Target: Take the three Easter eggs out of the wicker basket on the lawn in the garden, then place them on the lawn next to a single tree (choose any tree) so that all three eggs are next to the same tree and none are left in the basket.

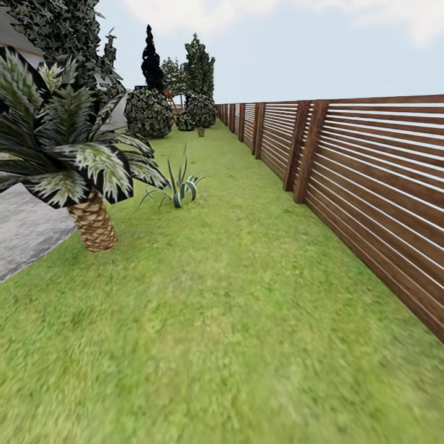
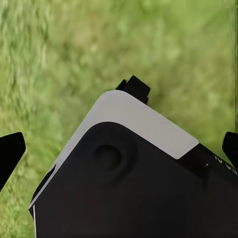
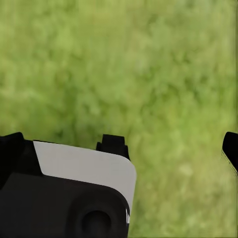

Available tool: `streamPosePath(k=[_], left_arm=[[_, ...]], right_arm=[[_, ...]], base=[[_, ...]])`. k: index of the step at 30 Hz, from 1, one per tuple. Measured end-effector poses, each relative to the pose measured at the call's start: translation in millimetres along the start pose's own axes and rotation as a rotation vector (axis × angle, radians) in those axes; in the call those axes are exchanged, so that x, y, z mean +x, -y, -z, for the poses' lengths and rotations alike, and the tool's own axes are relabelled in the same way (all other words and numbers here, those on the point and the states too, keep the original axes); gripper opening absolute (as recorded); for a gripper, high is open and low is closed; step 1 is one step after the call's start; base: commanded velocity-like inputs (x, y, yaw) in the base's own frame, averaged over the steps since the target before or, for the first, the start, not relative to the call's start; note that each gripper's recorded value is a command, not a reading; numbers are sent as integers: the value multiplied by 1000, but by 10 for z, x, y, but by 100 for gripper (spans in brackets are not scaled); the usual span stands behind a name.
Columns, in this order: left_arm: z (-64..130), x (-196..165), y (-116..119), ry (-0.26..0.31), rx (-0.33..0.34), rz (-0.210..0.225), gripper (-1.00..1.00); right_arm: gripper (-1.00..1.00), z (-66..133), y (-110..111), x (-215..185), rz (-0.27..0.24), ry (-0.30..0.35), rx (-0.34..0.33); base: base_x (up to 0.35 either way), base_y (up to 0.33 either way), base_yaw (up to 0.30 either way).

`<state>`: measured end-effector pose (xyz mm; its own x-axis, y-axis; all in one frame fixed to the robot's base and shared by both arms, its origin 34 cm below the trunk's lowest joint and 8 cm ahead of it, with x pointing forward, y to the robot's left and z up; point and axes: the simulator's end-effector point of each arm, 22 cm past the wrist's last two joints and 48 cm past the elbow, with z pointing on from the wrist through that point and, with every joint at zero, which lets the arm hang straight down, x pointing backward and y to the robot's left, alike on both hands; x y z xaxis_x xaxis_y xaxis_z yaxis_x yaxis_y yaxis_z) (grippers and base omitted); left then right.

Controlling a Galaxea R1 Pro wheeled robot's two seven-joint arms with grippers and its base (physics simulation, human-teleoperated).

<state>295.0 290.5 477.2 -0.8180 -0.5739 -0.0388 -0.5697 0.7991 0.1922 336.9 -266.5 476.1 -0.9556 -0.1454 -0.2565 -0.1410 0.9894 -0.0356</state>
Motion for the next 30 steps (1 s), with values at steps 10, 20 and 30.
streamPosePath(k=[10,20,30], left_arm=[[0,-2,0,0,0,0,100],[0,0,0,0,0,0,100],[1,2,4,0,1,0,100]], right_arm=[[100,0,0,0,0,0,0],[100,0,0,0,0,0,0],[100,0,0,2,0,0,0]], base=[[317,0,0],[317,0,0],[317,0,0]])
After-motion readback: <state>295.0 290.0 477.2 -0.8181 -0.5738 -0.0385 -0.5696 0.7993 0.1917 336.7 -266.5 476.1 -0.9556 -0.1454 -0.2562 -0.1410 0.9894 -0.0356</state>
